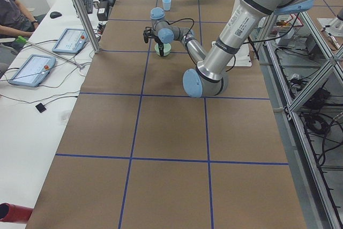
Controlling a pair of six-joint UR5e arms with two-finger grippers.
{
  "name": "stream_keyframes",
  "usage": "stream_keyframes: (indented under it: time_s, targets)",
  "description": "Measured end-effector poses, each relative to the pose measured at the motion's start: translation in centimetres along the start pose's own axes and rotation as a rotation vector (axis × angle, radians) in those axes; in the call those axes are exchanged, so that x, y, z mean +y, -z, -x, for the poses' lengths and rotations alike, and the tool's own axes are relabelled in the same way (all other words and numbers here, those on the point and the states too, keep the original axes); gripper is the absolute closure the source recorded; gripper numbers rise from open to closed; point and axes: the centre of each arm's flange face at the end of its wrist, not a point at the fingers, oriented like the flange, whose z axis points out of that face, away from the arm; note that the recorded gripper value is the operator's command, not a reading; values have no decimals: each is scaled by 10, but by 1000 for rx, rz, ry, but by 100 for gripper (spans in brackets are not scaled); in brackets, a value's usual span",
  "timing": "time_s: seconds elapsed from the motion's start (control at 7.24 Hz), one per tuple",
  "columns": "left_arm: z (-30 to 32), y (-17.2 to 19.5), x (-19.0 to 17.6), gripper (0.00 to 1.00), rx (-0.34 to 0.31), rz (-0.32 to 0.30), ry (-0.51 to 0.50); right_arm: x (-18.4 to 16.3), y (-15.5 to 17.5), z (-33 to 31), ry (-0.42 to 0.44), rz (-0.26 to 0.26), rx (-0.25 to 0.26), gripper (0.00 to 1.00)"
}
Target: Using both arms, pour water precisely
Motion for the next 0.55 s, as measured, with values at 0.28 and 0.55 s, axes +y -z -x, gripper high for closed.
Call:
stream_keyframes:
  time_s: [0.28, 0.55]
  targets:
    - [-18, -25, 6, 28, -19, 20, -3, 4, 14, -19, 53, 38, -22, 0]
    - [-30, -46, 7, 47, -23, 29, -1, 8, 13, -31, 128, 95, -19, 0]
